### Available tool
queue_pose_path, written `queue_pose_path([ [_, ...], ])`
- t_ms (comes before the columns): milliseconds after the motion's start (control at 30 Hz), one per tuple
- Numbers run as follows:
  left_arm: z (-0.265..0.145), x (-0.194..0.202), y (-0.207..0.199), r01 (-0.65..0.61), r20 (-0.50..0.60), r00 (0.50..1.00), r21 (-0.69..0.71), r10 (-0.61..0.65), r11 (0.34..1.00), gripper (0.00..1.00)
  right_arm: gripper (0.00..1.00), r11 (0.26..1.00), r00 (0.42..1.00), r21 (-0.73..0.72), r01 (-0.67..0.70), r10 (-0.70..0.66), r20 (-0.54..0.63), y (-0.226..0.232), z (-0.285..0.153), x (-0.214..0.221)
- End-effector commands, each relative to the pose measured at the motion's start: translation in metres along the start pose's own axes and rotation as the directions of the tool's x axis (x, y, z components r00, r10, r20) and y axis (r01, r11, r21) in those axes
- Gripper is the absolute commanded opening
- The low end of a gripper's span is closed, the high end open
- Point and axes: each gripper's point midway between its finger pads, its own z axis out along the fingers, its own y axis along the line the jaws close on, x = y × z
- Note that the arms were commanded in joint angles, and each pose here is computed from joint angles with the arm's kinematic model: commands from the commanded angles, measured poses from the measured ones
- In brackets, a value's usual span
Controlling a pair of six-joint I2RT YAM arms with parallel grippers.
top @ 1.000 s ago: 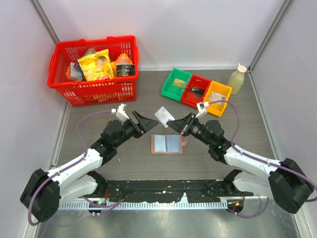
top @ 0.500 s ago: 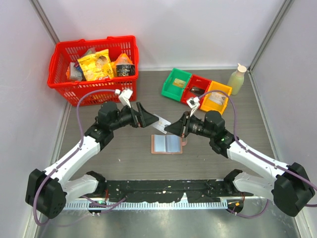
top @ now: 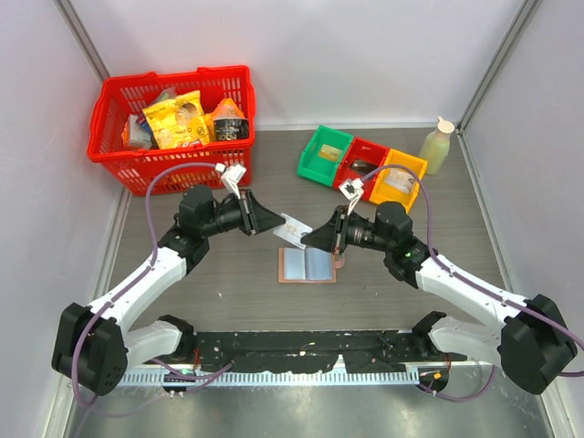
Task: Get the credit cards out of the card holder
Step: Remove the credit card from the card holder.
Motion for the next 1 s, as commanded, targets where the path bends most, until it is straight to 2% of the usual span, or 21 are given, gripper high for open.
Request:
queue_pose_path([
  [0,-0.006,-0.016,-0.028,0.001,0.080,0.997,0.131,-0.011,0.991,0.05,0.00,0.994,0.996,-0.093,0.049,-0.042,0.082,0.022,0.003,-0.024],
  [33,-0.006,-0.019,-0.031,-0.002,0.100,0.995,0.144,-0.013,0.990,0.00,0.01,0.996,0.996,-0.089,0.030,-0.022,0.087,0.021,0.004,-0.023],
  [133,-0.009,-0.022,-0.032,0.042,0.140,0.988,0.153,-0.063,0.987,0.00,0.10,0.995,0.990,-0.099,0.015,-0.001,0.139,0.021,0.005,-0.030],
  [433,-0.020,-0.031,-0.031,0.108,0.251,0.958,0.140,-0.141,0.984,0.00,0.24,0.995,0.982,-0.096,-0.040,0.057,0.181,0.010,0.010,-0.030],
  [800,-0.024,-0.033,-0.029,0.120,0.309,0.937,0.151,-0.162,0.981,0.00,0.22,0.985,0.977,-0.160,-0.059,0.089,0.191,0.022,0.009,-0.033],
  [867,-0.025,-0.033,-0.029,0.120,0.312,0.936,0.155,-0.164,0.981,0.00,0.13,0.985,0.977,-0.165,-0.053,0.086,0.194,0.023,0.009,-0.034],
  [900,-0.025,-0.033,-0.028,0.120,0.313,0.936,0.153,-0.163,0.981,0.00,0.05,0.985,0.977,-0.163,-0.053,0.085,0.195,0.023,0.008,-0.035],
  [967,-0.025,-0.031,-0.025,0.116,0.317,0.935,0.140,-0.156,0.983,0.08,0.01,0.988,0.977,-0.144,-0.056,0.084,0.195,0.020,0.008,-0.035],
])
